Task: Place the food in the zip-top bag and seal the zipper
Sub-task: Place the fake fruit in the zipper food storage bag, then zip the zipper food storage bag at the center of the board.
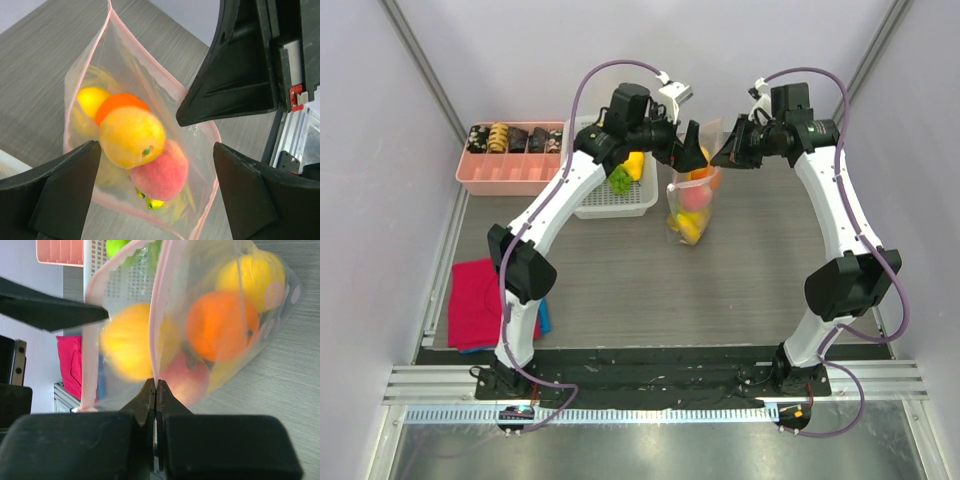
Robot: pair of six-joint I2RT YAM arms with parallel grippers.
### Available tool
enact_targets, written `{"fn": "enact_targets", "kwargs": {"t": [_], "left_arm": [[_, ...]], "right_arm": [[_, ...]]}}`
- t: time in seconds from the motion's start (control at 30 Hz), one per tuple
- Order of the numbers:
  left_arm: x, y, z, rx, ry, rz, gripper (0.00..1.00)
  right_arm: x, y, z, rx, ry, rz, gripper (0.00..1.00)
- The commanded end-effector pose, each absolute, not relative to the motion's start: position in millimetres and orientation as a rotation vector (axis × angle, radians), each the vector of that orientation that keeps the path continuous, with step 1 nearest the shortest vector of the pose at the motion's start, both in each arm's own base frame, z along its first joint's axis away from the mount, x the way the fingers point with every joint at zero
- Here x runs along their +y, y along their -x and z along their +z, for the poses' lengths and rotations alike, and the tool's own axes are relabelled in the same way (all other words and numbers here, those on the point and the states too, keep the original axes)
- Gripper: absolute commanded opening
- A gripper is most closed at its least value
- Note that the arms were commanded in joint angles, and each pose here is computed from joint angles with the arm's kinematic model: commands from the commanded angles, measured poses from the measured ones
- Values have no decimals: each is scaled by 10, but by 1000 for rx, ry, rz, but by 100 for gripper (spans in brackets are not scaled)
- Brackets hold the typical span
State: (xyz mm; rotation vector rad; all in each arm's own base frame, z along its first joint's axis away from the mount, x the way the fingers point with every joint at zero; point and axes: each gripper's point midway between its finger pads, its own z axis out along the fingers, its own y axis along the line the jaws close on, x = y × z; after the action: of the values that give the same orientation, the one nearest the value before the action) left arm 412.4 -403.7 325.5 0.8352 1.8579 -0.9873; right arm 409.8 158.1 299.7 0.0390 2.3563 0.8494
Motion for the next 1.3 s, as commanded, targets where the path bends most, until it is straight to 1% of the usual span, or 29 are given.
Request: {"fn": "enact_targets", "kwargs": {"t": [0.0,0.07,0.1,0.13,0.17,0.2,0.23,0.3,0.33,0.37,0.4,0.43,0.47,0.5,0.57,0.63,0.67,0.73,0.8,0.87,0.9,0.93,1.0,1.1,1.27], "left_arm": [[-3973,-4015,3652,1753,-866,-967,100],[-3901,-3933,3810,1716,-869,-980,100],[-3889,-3925,3751,1722,-865,-989,100],[-3807,-3840,3933,1676,-855,-995,100],[-3734,-3814,3977,1657,-847,-1014,100],[-3700,-3842,4094,1586,-816,-1032,100],[-3634,-3813,3770,1646,-799,-1062,100],[-3366,-3619,3943,1564,-751,-1161,100],[-3306,-3601,3662,1535,-741,-1181,100],[-3130,-3481,3855,1447,-726,-1160,100],[-3063,-3429,3808,1415,-732,-1131,100],[-3006,-3377,3699,1401,-745,-1097,100],[-2952,-3303,3423,1438,-763,-1069,100],[-2894,-3216,3407,1421,-776,-1039,100],[-2859,-3159,3130,1478,-787,-1026,100],[-2894,-3084,2998,1494,-820,-1069,100],[-2948,-3042,3011,1460,-838,-1083,100],[-3083,-2955,2865,1454,-865,-1089,95],[-3177,-2956,2763,1407,-918,-1020,92],[-3279,-3020,2679,1401,-912,-987,85],[-3311,-3077,2758,1373,-898,-986,82],[-3358,-3140,2661,1399,-893,-997,77],[-3407,-3201,2735,1369,-881,-1000,74],[-3438,-3338,2703,1396,-797,-1007,70],[-3523,-3375,2782,1293,-769,-1031,57]], "right_arm": [[1613,-3987,3264,2273,-2,874,1],[1609,-3976,3244,2279,-7,874,1],[1615,-3977,3247,2279,-10,875,1],[1612,-3970,3247,2280,-11,878,1],[1612,-3973,3249,2279,-15,877,1],[1617,-3976,3256,2278,-23,884,1],[1627,-3965,3258,2281,-32,891,1],[1633,-3950,3306,2265,-56,909,1],[1666,-3909,3243,2287,-107,952,1],[1681,-3850,3285,2274,-126,979,1],[1709,-3855,3302,2252,-141,1009,1],[1742,-3792,3195,2281,-210,1060,1],[1757,-3772,3193,2271,-221,1081,1],[1769,-3762,3276,2229,-214,1100,1],[1766,-3765,3237,2225,-260,1114,1],[1760,-3776,3287,2203,-271,1124,1],[1755,-3780,3310,2197,-287,1133,1],[1766,-3771,3342,2189,-288,1143,1],[1774,-3761,3347,2189,-292,1158,1],[1784,-3740,3350,2191,-291,1165,1],[1778,-3741,3351,2189,-290,1164,1],[1774,-3725,3367,2184,-288,1162,1],[1765,-3694,3389,2178,-283,1158,1],[1755,-3638,3405,2172,-281,1157,1],[1744,-3580,3401,2171,-269,1151,1]]}}
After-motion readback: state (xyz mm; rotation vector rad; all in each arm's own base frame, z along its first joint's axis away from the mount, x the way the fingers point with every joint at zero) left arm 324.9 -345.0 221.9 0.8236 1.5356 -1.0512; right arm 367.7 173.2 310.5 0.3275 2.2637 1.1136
